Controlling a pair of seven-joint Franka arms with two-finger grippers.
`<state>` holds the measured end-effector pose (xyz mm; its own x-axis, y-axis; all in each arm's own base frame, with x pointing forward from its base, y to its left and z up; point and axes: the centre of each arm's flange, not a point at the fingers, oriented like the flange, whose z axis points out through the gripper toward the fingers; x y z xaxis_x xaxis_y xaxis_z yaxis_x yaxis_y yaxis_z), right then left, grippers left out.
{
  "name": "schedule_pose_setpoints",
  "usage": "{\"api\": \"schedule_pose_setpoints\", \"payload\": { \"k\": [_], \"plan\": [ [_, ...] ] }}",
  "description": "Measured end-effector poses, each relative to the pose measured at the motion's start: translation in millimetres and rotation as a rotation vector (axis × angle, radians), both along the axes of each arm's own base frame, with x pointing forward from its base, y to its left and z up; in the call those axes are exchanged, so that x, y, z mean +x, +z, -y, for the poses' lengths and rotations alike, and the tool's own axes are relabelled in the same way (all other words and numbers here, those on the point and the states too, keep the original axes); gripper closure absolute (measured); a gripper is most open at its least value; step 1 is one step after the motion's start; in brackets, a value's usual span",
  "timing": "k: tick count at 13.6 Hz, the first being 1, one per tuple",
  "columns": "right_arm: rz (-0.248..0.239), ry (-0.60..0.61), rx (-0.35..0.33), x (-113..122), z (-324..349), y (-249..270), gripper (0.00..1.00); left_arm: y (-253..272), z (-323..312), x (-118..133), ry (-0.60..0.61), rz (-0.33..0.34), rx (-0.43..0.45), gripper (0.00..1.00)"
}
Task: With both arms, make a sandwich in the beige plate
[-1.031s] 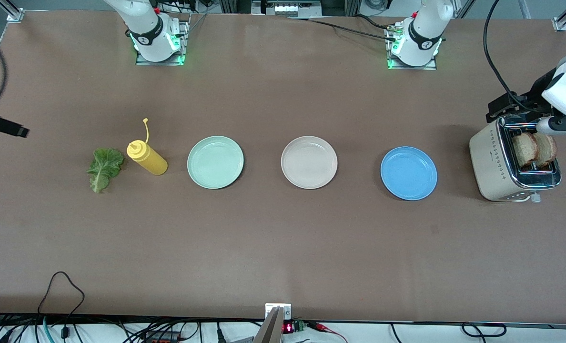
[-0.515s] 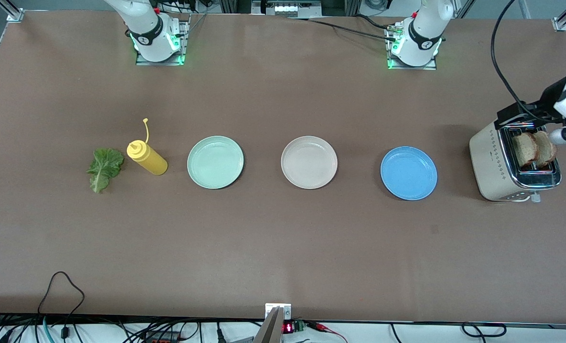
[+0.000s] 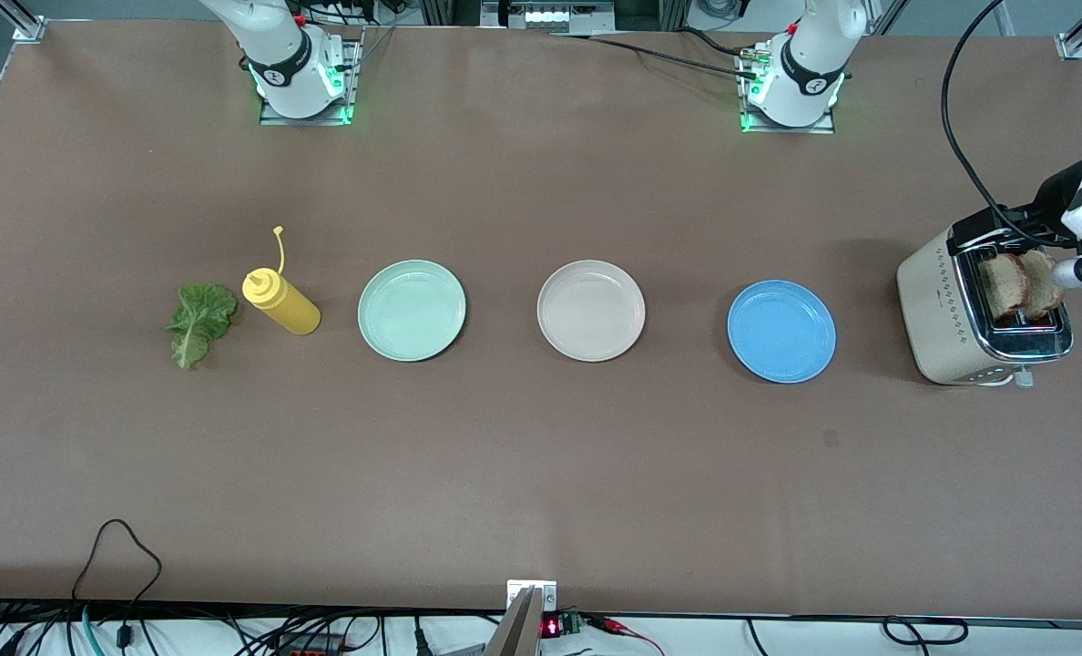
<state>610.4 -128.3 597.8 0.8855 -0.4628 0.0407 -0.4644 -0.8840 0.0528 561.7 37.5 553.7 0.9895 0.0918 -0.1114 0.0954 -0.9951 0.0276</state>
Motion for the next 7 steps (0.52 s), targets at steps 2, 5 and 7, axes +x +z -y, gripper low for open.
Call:
{"api": "schedule_pose_setpoints", "payload": {
  "k": [2, 5, 7],
  "plan": [
    [-0.001, 0.0, 0.0, 1, 0, -2, 0.0, -7, -7, 5, 0.01, -0.009, 0.001, 0.0],
    [0.0, 0.001, -0.001, 1, -1, -2, 0.0, -43, -71, 14, 0.088, -0.056, -0.007, 0.0],
    [0.0, 0.0, -0.001, 1, 0, -2, 0.0, -65, -121, 25, 0.137, -0.067, -0.017, 0.0]
  ]
}}
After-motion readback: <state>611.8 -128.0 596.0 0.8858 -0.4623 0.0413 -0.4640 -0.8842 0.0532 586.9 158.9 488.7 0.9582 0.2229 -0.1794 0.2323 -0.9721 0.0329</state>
